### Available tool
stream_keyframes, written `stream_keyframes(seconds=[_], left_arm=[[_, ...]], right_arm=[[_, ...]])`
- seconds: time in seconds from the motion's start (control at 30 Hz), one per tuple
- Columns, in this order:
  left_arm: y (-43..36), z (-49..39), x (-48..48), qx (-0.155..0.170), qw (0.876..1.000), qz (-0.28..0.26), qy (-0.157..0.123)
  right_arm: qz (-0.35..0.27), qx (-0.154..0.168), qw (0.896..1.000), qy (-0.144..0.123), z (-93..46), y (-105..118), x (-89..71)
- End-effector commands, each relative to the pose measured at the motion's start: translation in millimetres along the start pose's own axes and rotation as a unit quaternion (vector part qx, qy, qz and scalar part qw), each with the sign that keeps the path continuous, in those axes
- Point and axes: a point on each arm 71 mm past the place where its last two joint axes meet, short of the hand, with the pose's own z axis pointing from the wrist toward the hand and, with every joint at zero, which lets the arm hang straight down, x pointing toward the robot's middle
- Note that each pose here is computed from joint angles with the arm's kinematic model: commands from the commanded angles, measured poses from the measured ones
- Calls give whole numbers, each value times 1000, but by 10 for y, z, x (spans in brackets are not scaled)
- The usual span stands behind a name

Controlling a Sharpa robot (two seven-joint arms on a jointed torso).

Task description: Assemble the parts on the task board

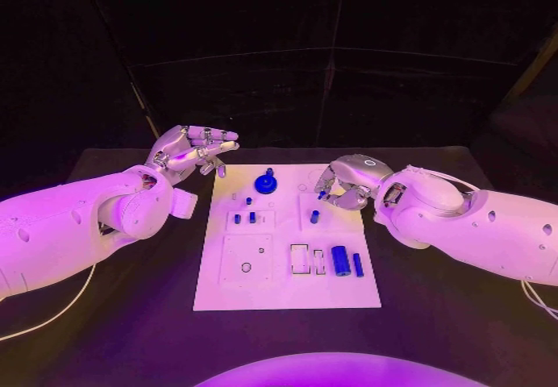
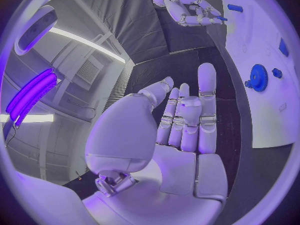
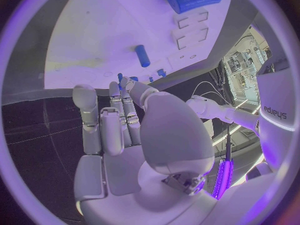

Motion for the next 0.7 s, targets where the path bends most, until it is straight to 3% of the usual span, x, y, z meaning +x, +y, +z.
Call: stream_keyframes(seconds=[0.03, 0.23, 0.47, 0.7], left_arm=[[-13, 11, 5, 6, 1000, -5, -1], [-10, 26, 15, 6, 1000, -5, 0], [7, 59, 34, 5, 1000, -9, -1], [17, 71, 42, 4, 1000, -11, -3]], right_arm=[[21, -23, 999, -21, 13, 174, -45], [36, -55, 998, -13, 97, 450, -13], [48, -90, 995, 15, 254, 727, 84], [62, -106, 991, 45, 345, 888, 288]])
